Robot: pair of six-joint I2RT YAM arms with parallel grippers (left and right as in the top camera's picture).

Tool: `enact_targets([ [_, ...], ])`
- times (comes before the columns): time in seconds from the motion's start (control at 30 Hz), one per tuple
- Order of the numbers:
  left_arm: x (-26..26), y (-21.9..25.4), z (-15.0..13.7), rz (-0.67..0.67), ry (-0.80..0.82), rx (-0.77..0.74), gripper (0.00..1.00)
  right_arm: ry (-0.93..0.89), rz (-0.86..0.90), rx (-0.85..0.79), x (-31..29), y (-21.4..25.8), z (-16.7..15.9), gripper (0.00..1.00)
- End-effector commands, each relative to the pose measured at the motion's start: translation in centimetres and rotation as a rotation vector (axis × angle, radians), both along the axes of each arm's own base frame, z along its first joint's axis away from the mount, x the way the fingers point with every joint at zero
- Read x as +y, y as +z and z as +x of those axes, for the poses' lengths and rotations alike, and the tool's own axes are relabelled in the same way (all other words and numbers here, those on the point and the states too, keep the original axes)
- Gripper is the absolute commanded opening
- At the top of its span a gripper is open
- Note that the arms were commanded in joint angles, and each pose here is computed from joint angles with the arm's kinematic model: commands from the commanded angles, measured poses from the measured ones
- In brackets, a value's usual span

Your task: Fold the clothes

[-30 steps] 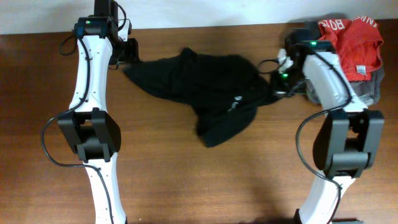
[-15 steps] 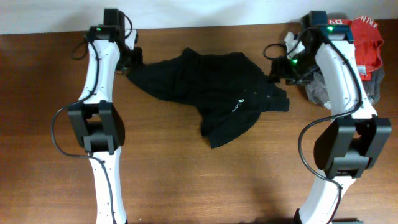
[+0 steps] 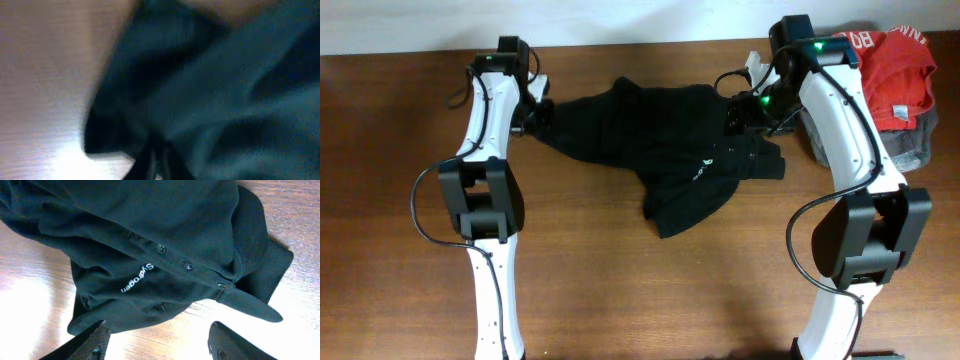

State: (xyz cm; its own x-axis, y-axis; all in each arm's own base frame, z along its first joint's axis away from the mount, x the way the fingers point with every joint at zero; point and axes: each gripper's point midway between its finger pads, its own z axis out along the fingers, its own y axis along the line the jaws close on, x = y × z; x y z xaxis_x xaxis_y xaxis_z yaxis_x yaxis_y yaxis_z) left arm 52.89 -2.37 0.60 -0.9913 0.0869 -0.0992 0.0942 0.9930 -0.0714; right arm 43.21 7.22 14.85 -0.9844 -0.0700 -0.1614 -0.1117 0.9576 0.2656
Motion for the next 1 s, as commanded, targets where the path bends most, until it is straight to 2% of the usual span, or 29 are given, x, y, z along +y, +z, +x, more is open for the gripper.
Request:
enact_targets([
  [0.0,-0.4,-1.2,-1.9,-0.013,0.026,0.093,0.02,0.011,0.006,-0.029,0.1,0.9,0.3,0.68],
  [0.33,2.1,-5.3,-6.0,0.0,0.128,0.305,0.01,0.017,0.004,-0.031,0.1,0.9,0.3,0.69],
  [0.5,4.7,-5.4,-8.8,0.037,0.234,0.429,0.01,0.017,0.001,-0.036,0.0,0.9,0.4,0.73],
  [0.63,7.4,-5.2,-9.6,0.07,0.314,0.455,0.01,0.017,0.002,-0.045,0.1,0.9,0.7,0.75],
  [0.97,12.4,-5.0,-11.0,0.045,0.464,0.485,0.01,0.017,0.004,-0.085,0.1,1.1,1.6,0.8],
])
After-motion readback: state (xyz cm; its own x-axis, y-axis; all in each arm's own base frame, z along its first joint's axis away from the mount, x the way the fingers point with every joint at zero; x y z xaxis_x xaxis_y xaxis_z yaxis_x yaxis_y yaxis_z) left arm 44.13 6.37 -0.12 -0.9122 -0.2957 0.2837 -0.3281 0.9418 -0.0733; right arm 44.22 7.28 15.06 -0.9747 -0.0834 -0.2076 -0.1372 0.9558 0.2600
